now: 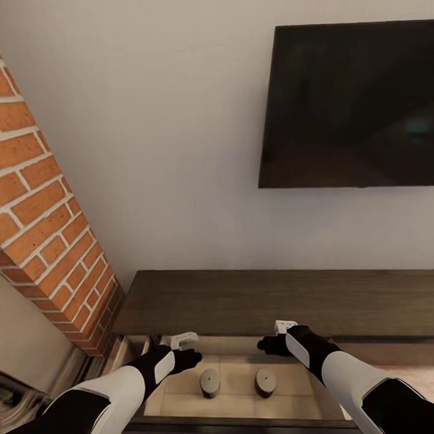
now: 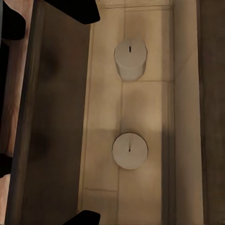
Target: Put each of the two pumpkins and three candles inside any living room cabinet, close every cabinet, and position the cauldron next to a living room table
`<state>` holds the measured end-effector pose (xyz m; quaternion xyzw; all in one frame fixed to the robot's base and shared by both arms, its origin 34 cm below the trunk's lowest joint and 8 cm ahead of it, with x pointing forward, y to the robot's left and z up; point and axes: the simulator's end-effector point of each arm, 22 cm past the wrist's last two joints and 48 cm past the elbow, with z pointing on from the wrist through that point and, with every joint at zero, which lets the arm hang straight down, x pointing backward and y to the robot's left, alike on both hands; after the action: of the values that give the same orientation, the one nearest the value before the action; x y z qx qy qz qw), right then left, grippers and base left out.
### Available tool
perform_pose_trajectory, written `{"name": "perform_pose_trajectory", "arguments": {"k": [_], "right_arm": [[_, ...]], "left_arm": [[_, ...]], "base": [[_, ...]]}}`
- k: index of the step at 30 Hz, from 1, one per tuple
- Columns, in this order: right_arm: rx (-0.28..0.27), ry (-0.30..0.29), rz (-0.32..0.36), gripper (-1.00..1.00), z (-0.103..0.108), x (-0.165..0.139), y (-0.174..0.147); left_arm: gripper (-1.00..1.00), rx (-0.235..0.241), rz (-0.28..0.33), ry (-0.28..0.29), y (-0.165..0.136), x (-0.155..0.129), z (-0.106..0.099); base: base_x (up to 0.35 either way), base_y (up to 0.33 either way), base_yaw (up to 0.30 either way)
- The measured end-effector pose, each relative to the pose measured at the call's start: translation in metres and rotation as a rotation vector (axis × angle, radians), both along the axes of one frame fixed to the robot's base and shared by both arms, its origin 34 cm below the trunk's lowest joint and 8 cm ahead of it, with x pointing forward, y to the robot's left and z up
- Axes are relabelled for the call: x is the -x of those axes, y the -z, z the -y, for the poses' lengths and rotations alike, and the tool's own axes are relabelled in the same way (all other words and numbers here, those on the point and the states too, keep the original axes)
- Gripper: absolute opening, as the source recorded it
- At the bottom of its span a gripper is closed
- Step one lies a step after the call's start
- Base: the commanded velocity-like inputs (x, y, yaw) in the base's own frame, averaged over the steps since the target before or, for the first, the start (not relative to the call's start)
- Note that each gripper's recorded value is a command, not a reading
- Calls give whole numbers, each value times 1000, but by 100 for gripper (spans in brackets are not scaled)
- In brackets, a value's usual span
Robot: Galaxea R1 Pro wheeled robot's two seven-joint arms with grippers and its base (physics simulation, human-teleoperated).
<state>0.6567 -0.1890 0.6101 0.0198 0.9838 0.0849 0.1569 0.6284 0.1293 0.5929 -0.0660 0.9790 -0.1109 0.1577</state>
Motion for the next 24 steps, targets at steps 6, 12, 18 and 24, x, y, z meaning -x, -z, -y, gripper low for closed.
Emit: {"name": "perform_pose_trajectory", "arguments": {"k": [6, 12, 18, 24], "right_arm": [[1, -2, 10, 100, 0, -2, -5], [1, -2, 19, 100, 0, -5, -10], [1, -1, 29, 100, 0, -7, -15], [2, -1, 39, 100, 1, -10, -20]], "left_arm": [[100, 22, 1, -41, -5, -2, 1], [100, 29, 9, -53, -10, -5, 1], [100, 31, 19, -53, -15, -8, 2], [100, 27, 62, -63, -22, -17, 1]], "base": [[0, 0, 61], [0, 0, 61], [0, 0, 61], [0, 0, 61]]}}
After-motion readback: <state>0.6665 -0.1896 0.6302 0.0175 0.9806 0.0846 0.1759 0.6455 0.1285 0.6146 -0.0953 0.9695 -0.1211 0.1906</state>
